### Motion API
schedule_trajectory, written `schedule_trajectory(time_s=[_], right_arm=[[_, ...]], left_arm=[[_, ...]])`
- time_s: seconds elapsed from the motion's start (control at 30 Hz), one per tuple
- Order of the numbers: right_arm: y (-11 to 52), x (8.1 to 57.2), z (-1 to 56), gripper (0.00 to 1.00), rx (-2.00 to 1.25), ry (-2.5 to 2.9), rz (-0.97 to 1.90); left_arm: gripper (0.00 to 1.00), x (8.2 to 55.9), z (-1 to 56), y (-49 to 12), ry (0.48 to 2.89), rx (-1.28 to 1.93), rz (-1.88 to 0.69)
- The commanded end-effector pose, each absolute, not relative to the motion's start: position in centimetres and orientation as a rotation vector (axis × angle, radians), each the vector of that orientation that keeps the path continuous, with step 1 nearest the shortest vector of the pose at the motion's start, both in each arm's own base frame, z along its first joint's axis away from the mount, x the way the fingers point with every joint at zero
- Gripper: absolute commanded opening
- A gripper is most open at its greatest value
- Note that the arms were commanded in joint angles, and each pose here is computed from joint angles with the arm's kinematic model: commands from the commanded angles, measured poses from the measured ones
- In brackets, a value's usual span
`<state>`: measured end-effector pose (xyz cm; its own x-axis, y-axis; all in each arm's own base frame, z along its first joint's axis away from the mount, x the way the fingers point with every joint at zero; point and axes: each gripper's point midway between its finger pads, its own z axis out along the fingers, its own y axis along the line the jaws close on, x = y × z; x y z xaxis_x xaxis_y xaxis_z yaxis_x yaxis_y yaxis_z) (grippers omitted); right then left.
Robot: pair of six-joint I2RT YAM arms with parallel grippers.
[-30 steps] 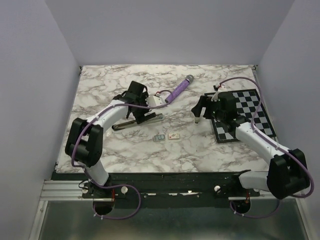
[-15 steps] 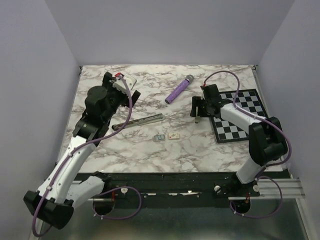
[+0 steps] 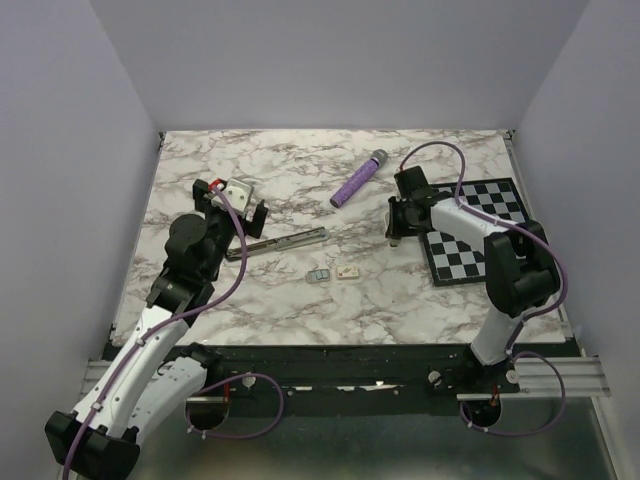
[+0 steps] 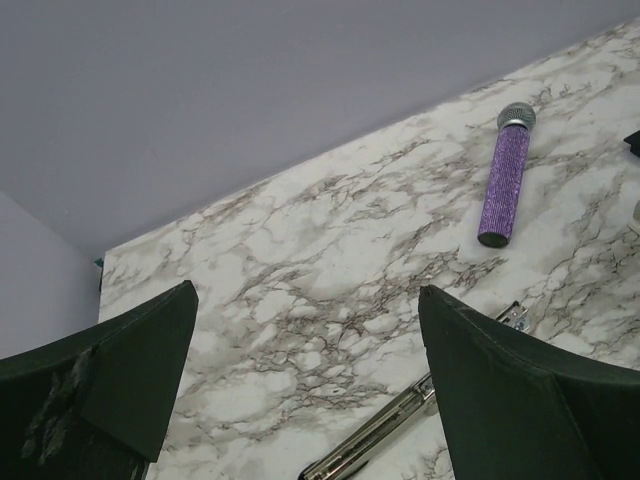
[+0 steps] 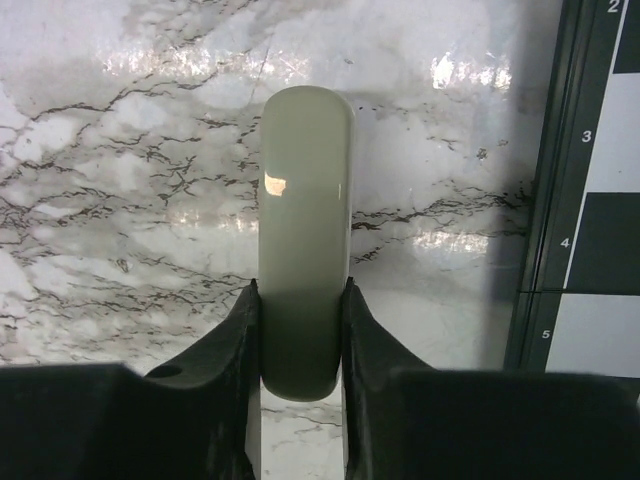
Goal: Load the staples into the stapler
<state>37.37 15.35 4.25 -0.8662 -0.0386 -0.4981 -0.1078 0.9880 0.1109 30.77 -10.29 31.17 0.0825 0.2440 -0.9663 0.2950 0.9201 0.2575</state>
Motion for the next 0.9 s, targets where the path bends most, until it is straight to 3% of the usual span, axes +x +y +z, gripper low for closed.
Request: schedule_trajectory(time_s=[0.0, 0.07, 0.13, 0.6, 0.87], right_arm=[[15.0, 37.0, 4.9, 0.16, -0.080, 2.627, 0.154], [15.6, 36.7, 5.7, 0.04, -0.066, 2.599, 0.218], [16.2, 36.7, 8.1, 0.01, -0.050, 2.531, 0.289], [22.9, 32.8, 23.1, 0.01, 0.006, 2.020, 1.053], [24.0, 30.1, 26.6, 0.01, 0.074, 1.864, 1.324]], left_arm=[[0.99, 30.2, 33.5, -10.6, 1.400, 0.388, -0.091], [0.99, 30.0, 33.4, -11.2, 1.393, 0.406, -0.127], [0.99, 29.9, 33.4, -11.8, 1.391, 0.419, -0.148], [0.99, 27.6, 34.1, -20.2, 1.336, 0.449, -0.519], [0.99, 27.4, 31.0, -24.9, 1.344, 0.424, -0.588]])
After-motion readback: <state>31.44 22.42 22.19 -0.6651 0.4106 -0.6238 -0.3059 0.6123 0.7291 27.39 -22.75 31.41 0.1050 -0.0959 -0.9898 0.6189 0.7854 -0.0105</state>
